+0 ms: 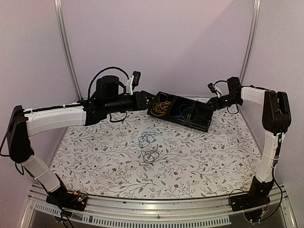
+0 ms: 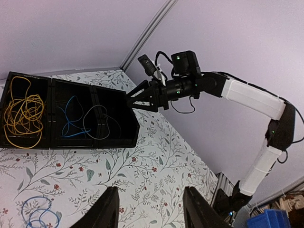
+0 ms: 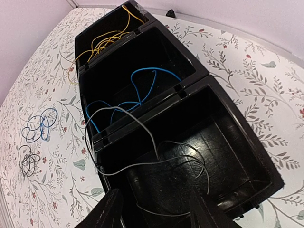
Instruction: Untangle the cables
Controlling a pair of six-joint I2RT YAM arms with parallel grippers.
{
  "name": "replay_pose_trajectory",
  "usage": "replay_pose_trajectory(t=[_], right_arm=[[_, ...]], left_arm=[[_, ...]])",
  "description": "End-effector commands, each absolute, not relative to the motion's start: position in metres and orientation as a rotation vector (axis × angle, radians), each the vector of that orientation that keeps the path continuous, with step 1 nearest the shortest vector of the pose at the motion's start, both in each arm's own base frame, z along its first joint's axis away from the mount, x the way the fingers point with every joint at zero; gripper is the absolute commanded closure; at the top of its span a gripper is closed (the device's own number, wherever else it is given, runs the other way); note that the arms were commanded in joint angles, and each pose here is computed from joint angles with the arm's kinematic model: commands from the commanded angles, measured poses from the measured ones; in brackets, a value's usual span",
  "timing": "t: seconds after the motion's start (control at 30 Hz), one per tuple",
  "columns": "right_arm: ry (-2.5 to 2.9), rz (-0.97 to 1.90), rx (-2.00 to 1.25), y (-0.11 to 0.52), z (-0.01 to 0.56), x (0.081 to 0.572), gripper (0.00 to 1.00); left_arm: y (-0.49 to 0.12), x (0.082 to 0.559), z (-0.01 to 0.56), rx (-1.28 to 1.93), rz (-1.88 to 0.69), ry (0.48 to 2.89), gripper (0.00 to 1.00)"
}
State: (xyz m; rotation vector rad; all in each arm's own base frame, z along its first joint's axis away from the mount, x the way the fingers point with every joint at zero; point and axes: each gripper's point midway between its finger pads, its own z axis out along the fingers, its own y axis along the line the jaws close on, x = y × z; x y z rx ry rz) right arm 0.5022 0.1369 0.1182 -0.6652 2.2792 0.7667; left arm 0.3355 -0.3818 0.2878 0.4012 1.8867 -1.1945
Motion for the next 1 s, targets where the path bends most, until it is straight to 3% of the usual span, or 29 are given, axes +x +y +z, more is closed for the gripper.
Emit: replay_pose_trajectory(t=[0.0,0.6,0.97], right_arm=[[2.212,0.600,-0.799,0.137,0.158,0.502,0.47],[2.175,0.363,-1.179,0.244,0.116,0.495,0.50],[2.256,0.137,-1.278,0.262,0.076,0.491,0.50]], left_arm=[[-0.382,0.338,0.285,0.396,-1.205,1.877,0.51],[-0.379,0.338,0.286,0.388,-1.199,1.881,0.51],[-0.373,0.337,0.286,0.382,-1.196,1.882,0.51]])
